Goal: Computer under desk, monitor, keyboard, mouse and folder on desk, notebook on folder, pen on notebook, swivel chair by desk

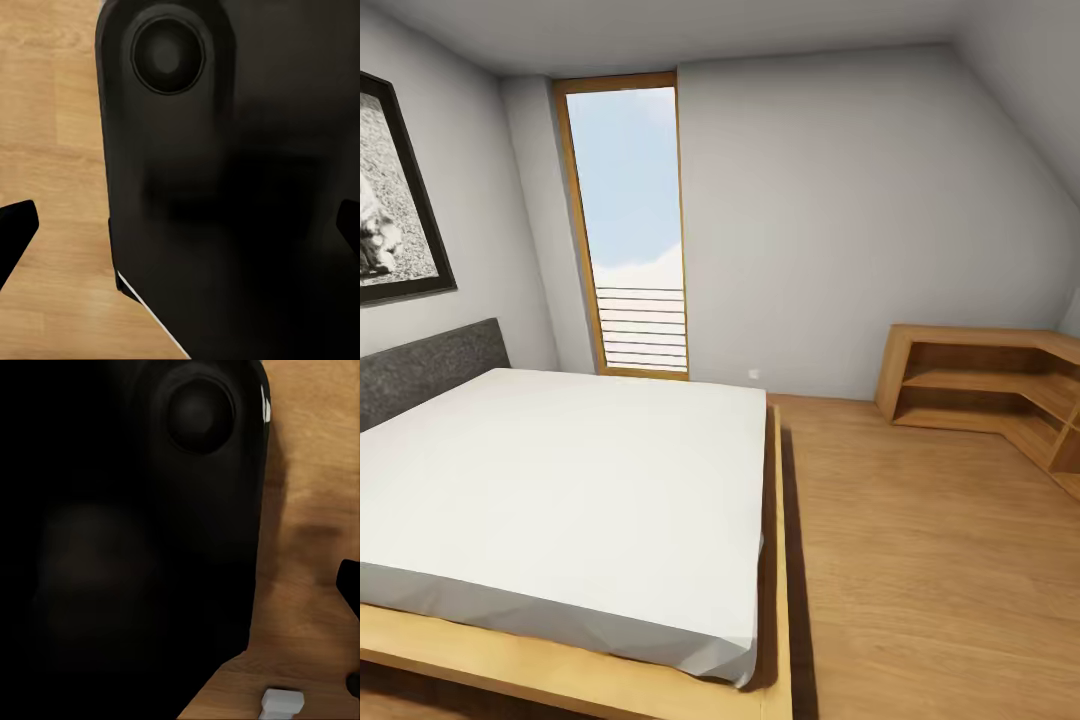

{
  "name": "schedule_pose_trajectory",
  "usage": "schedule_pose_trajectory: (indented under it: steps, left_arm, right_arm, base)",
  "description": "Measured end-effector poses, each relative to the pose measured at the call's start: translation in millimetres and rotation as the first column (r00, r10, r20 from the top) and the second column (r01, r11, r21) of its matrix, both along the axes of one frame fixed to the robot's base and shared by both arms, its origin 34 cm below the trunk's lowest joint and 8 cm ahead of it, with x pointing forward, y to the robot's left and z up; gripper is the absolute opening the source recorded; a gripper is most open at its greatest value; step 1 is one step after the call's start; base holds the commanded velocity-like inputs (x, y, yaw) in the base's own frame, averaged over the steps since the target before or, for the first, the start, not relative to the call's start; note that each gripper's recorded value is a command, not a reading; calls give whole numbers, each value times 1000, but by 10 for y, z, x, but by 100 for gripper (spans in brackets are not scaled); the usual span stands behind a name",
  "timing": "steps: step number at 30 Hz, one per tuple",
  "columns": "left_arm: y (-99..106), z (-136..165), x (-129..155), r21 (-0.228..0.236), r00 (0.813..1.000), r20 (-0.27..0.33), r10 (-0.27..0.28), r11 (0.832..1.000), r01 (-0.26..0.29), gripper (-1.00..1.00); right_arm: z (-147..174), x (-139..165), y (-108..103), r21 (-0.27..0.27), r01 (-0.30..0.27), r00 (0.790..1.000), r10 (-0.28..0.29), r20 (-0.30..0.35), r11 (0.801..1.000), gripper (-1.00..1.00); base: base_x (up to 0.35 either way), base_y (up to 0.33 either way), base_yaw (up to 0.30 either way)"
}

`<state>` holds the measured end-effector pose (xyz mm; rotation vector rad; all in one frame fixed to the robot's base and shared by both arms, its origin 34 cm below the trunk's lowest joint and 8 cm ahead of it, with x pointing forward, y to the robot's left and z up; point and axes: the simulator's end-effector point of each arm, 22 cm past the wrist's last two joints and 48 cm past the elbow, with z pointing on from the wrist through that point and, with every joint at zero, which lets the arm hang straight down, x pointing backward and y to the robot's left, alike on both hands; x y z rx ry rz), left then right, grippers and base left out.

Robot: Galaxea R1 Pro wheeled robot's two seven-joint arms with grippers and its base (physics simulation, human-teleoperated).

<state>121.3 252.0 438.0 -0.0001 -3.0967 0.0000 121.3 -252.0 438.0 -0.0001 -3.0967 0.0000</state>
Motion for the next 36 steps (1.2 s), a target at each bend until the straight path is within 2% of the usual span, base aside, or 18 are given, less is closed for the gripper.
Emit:
schedule_pose_trajectory:
  steps: [9, 22, 29, 34, 35, 36]
  left_arm:
    - [-351, 138, 110, -48, 1000, 22, -6, 999, 7, 100]
    - [-356, 348, 122, -47, 1000, 23, -7, 999, 8, 100]
    - [-355, 457, 125, -47, 1000, 24, 2, 999, -1, 100]
    - [-338, 531, 246, -48, 999, 48, 21, 999, -19, 100]
    - [-338, 557, 550, -51, 993, 111, 36, 998, -30, 100]
    - [-339, 578, 626, -53, 991, 127, 44, 998, -37, 100]
  right_arm:
    - [135, 67, 255, 30, 7, 1000, -7, 7, 1000, 100]
    - [347, 75, 303, 39, 7, 1000, -7, 9, 999, 100]
    - [452, 272, 290, 37, 11, 998, -13, 54, 999, 100]
    - [534, 469, 286, 37, 13, 994, -17, 108, 999, 100]
    - [677, 1255, 270, 36, 13, 932, -25, 361, 999, 100]
    - [760, 1489, 264, 36, 12, 903, -27, 428, 999, 100]
  base:
    - [0, 0, 0]
    - [0, 0, 0]
    - [0, 0, 0]
    - [0, 0, 0]
    - [0, 0, 0]
    - [0, 0, 0]
